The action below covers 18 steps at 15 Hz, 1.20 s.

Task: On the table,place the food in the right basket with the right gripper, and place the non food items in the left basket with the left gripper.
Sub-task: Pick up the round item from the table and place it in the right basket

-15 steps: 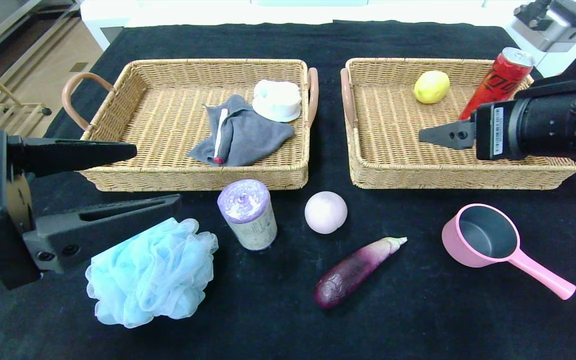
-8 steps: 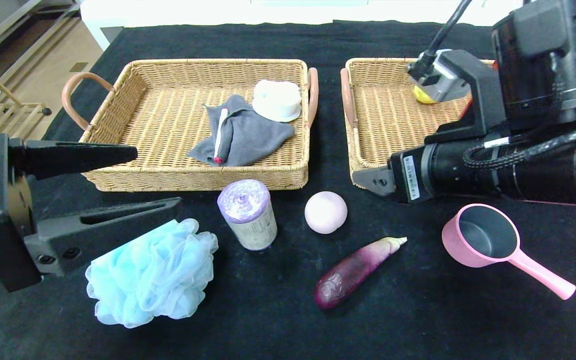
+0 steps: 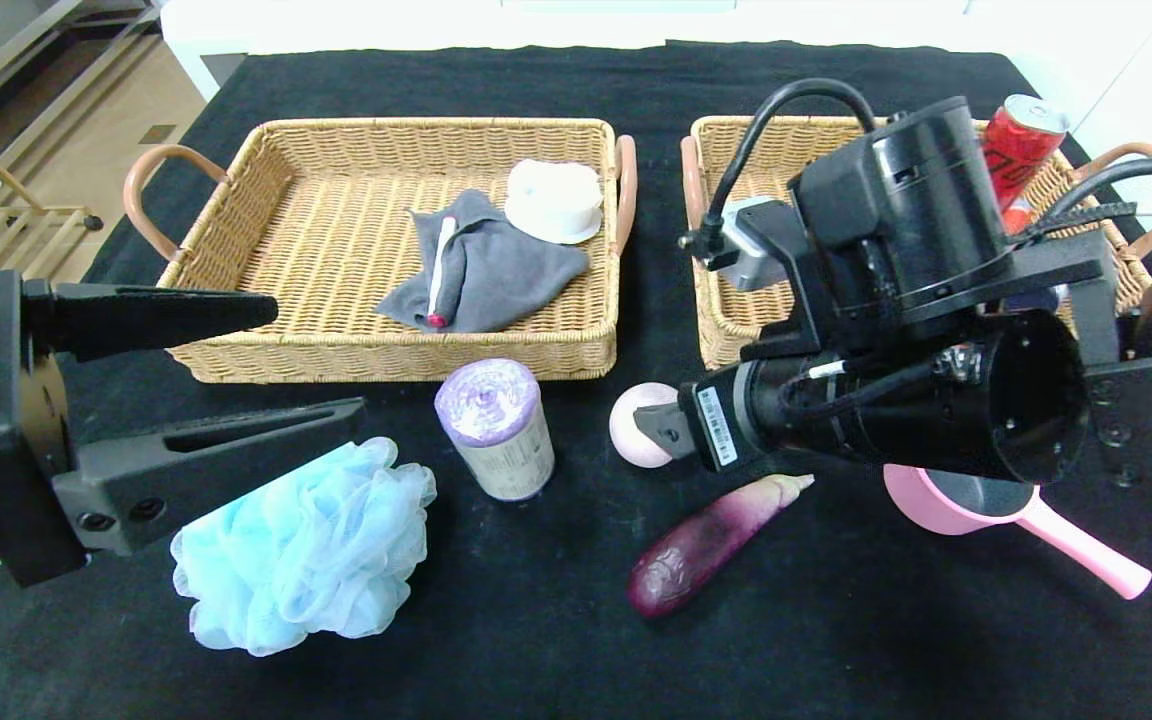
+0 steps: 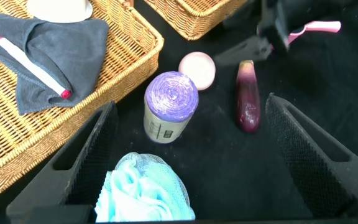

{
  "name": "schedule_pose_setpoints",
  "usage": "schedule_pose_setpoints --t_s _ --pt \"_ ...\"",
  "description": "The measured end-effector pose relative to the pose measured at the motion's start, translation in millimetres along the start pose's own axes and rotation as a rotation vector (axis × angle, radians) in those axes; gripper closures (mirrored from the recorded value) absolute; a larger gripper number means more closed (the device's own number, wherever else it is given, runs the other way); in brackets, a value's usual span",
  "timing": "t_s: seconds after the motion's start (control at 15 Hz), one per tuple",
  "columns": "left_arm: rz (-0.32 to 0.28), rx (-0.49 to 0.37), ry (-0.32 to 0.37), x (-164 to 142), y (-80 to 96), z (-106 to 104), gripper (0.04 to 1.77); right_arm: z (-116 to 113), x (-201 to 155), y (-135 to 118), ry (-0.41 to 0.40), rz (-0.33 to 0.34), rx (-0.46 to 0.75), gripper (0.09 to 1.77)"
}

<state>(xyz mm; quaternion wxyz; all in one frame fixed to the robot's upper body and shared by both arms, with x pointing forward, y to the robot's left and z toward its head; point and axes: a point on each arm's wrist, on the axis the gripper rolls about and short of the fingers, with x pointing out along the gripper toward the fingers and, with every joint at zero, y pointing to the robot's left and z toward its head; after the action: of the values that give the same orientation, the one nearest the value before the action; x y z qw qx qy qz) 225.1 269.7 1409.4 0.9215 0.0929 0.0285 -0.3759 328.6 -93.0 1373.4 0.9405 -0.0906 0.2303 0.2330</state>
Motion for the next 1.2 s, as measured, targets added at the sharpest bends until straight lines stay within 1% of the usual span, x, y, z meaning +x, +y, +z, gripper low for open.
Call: schedule_pose_setpoints --t_s 0.4,0.73,0.93,1.2 --pt "0.0 -0.001 0.003 0.8 0.3 -0.4 0.09 -4.6 24.7 10.5 0.036 0.003 -0.012 0.15" --pt "0.0 -0.001 0.004 1.2 0.5 -0.6 0.09 -5.4 44.5 17.5 0.051 0.001 -0.017 0.15" --pt "-0.001 -0.001 0.004 1.2 0.4 -0.6 0.09 -6.2 57.4 21.8 0.053 -0.049 -0.024 0.15" --pt "-0.002 -0.001 0.003 1.1 0.4 -0.5 0.09 -9.0 71.7 26.9 0.065 -0.057 -0.031 0.15"
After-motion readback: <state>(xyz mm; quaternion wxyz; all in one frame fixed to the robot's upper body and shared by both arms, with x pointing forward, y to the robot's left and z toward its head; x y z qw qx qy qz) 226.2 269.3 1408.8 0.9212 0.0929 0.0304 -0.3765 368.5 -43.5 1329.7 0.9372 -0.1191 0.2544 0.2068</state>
